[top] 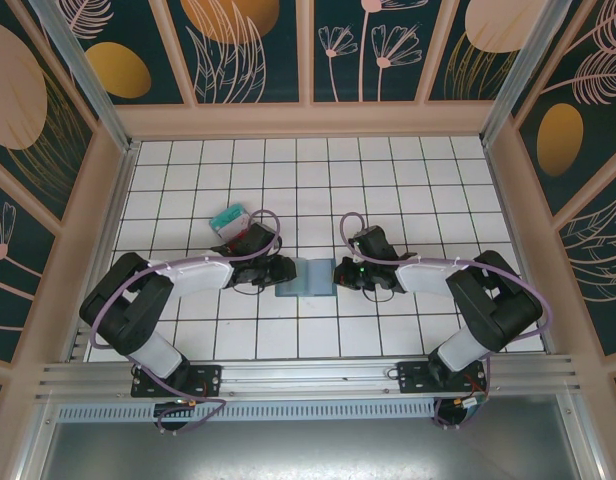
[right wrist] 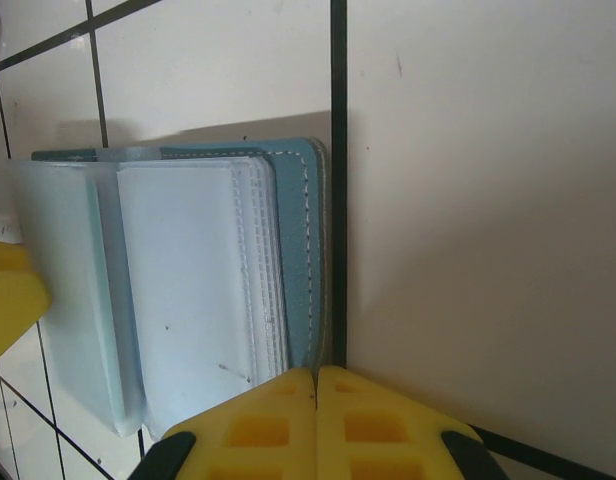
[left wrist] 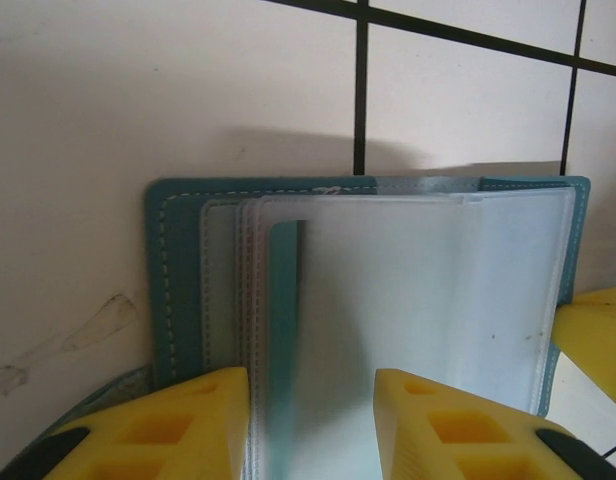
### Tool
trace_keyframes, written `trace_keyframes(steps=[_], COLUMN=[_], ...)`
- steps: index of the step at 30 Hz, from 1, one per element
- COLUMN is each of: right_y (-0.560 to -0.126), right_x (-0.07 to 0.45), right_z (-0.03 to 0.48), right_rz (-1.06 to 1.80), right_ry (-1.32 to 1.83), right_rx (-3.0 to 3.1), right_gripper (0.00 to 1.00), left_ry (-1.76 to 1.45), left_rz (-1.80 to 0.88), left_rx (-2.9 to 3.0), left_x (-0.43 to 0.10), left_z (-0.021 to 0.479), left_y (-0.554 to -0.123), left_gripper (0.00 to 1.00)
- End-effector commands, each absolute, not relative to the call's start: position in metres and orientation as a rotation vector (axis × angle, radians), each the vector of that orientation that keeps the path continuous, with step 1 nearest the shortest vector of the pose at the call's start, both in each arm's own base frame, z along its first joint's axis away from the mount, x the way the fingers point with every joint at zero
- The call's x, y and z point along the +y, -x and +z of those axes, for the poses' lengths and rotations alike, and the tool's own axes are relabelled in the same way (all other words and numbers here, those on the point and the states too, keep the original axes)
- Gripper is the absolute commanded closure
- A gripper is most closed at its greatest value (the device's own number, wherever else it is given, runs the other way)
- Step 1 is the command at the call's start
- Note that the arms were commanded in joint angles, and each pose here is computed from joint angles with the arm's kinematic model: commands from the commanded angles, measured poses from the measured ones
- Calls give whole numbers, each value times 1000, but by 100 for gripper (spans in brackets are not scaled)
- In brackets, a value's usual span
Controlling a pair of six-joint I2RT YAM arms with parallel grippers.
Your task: Take the credit cards out of the card holder
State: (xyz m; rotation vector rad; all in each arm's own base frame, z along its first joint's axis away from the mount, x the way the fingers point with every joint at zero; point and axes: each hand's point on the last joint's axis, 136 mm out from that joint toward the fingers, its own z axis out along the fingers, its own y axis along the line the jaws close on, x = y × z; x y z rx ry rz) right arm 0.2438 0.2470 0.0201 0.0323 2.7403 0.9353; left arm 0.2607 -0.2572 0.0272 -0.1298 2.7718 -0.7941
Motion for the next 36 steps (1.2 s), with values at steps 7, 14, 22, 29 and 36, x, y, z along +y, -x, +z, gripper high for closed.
trace_keyframes(steps=[7, 14, 22, 29, 36], right_y=[-239, -239, -240, -244, -259], right_x=[247, 247, 248, 244, 230], right_z=[12, 12, 13, 16, 39], right_rz=[918, 918, 922, 908, 852], right_ry=[-34, -32, -33, -45, -104], right_rx=[2764, 2767, 2765, 2755, 2689], right_gripper=[97, 97, 97, 92, 80], left_ry=[41, 3, -47, -72, -68], left_rz=[-930, -1014, -1120, -1076, -825], left_rx=[2763, 2706, 2648, 2662, 2701], left_x=[-279, -286, -296, -293, -268], left_z=[34, 51, 69, 71, 62], left_y=[-254, -254, -252, -253, -260], left_gripper=[50, 16, 3, 3, 14])
